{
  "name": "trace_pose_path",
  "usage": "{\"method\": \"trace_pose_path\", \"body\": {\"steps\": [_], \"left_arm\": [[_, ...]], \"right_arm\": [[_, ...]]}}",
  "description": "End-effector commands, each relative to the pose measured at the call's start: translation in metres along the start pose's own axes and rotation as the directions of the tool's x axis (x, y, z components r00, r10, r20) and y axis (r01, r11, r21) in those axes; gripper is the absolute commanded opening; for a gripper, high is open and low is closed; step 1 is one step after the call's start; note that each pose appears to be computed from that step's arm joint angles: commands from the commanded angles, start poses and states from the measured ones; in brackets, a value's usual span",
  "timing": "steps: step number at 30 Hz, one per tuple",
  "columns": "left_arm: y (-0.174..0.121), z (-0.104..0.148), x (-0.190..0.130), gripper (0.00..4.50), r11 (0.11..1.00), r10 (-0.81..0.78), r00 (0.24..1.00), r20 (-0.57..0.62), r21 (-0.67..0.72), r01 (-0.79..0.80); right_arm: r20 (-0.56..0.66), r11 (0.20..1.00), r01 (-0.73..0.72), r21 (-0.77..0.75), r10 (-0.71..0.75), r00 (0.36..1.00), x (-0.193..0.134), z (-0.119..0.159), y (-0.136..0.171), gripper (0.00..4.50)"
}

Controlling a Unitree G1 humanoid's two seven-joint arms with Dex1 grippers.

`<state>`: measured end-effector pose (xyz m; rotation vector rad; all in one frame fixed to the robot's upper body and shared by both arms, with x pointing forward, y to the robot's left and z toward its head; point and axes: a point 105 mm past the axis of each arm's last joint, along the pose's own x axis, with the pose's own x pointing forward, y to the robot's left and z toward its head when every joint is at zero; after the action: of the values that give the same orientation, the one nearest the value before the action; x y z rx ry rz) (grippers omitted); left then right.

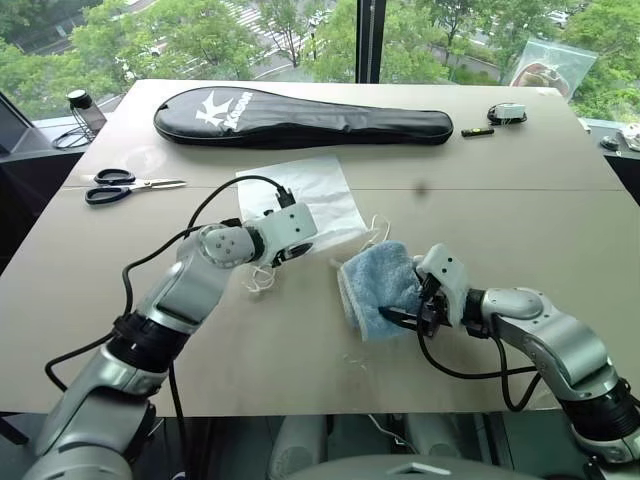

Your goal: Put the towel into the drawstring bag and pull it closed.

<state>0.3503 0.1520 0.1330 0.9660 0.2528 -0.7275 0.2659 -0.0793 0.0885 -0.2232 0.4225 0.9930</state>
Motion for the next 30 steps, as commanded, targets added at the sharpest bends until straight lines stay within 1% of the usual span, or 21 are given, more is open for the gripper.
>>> {"method": "trace_pose_path", "body": {"steps": [1, 3, 4, 5, 6, 7, 8, 9, 10, 12, 13, 16, 17, 22, 24, 25, 26, 27, 28, 30], "left_arm": [[0.017, 0.016, -0.012, 2.64, 0.996, 0.073, 0.996, 0.053, 0.055, -0.076], [0.02, 0.017, -0.01, 2.64, 0.995, 0.079, 0.995, 0.058, 0.049, -0.082], [0.02, 0.018, -0.009, 2.12, 0.996, 0.076, 0.995, 0.066, 0.042, -0.079], [0.019, 0.02, -0.008, 1.74, 0.997, 0.063, 0.995, 0.075, 0.032, -0.065], [0.019, 0.021, -0.007, 1.45, 0.999, 0.052, 0.995, 0.085, 0.006, -0.053], [0.018, 0.022, -0.006, 1.04, 0.999, 0.043, 0.995, 0.09, -0.028, -0.041], [0.018, 0.023, -0.005, 0.51, 0.995, 0.026, 0.995, 0.1, -0.098, -0.017], [0.017, 0.025, -0.004, 0.03, 0.987, 0.01, 0.994, 0.112, -0.158, 0.008], [0.017, 0.029, -0.003, 0.0, 0.965, -0.012, 0.99, 0.137, -0.257, 0.048], [0.017, 0.038, -0.004, 0.0, 0.897, -0.059, 0.979, 0.195, -0.42, 0.138], [0.017, 0.041, -0.004, 0.0, 0.868, -0.08, 0.974, 0.213, -0.466, 0.173], [0.019, 0.046, -0.005, 0.0, 0.795, -0.107, 0.962, 0.251, -0.559, 0.234], [0.019, 0.047, -0.004, 0.0, 0.776, -0.114, 0.959, 0.259, -0.579, 0.249], [0.008, 0.051, 0.0, 0.0, 0.691, -0.159, 0.939, 0.303, -0.645, 0.326], [-0.002, 0.058, 0.001, 0.0, 0.633, -0.194, 0.916, 0.351, -0.668, 0.39], [-0.006, 0.06, 0.002, 0.0, 0.599, -0.204, 0.905, 0.372, -0.684, 0.416], [-0.01, 0.066, 0.002, 0.0, 0.54, -0.215, 0.885, 0.414, -0.705, 0.46], [-0.012, 0.069, 0.001, 0.0, 0.499, -0.219, 0.871, 0.44, -0.716, 0.488], [-0.015, 0.071, 0.001, 0.0, 0.474, -0.225, 0.861, 0.456, -0.721, 0.505], [-0.024, 0.075, -0.002, 0.0, 0.456, -0.254, 0.843, 0.474, -0.71, 0.537]], "right_arm": [[-0.022, 1.0, -0.014, 0.012, 0.015, 1.0, 0.001, -0.007, 0.005, 4.5], [-0.022, 1.0, -0.01, 0.011, 0.01, 1.0, 0.002, -0.008, 0.003, 4.5], [-0.023, 1.0, -0.009, 0.011, 0.009, 1.0, 0.002, -0.008, 0.003, 4.5], [-0.024, 1.0, -0.009, 0.011, 0.009, 1.0, 0.003, -0.008, 0.003, 4.5], [-0.026, 1.0, -0.008, 0.01, 0.009, 1.0, 0.005, -0.009, 0.003, 4.24], [-0.028, 1.0, -0.004, 0.008, 0.004, 1.0, 0.006, -0.01, 0.003, 3.94], [-0.029, 1.0, 0.0, 0.009, 0.0, 1.0, 0.008, -0.01, 0.002, 3.6], [-0.03, 1.0, -0.005, 0.006, 0.005, 1.0, 0.01, -0.011, 0.003, 3.03], [-0.027, 1.0, -0.017, -0.009, 0.016, 1.0, 0.011, -0.011, 0.005, 2.72], [0.004, 0.999, -0.031, -0.038, 0.031, 0.999, 0.011, -0.007, 0.007, 1.8], [0.037, 0.997, -0.043, -0.065, 0.046, 0.998, 0.01, -0.002, 0.009, 1.22], [0.153, 0.991, -0.058, -0.117, 0.076, 0.985, 0.0, 0.023, 0.012, 0.07], [0.181, 0.987, -0.061, -0.148, 0.087, 0.98, -0.003, 0.031, 0.014, 0.01], [0.291, 0.943, -0.107, -0.314, 0.203, 0.935, -0.016, 0.066, 0.032, 0.01], [0.336, 0.931, -0.092, -0.352, 0.217, 0.916, -0.02, 0.079, 0.033, 0.01], [0.36, 0.93, -0.077, -0.36, 0.215, 0.908, -0.02, 0.085, 0.031, 0.01], [0.41, 0.935, -0.069, -0.348, 0.218, 0.886, -0.021, 0.092, 0.03, 0.01], [0.443, 0.94, -0.067, -0.336, 0.22, 0.869, -0.022, 0.097, 0.029, 0.01], [0.455, 0.943, -0.06, -0.328, 0.213, 0.865, -0.02, 0.098, 0.026, 0.01], [0.465, 0.951, -0.03, -0.306, 0.177, 0.867, -0.011, 0.098, 0.016, 0.01]]}}
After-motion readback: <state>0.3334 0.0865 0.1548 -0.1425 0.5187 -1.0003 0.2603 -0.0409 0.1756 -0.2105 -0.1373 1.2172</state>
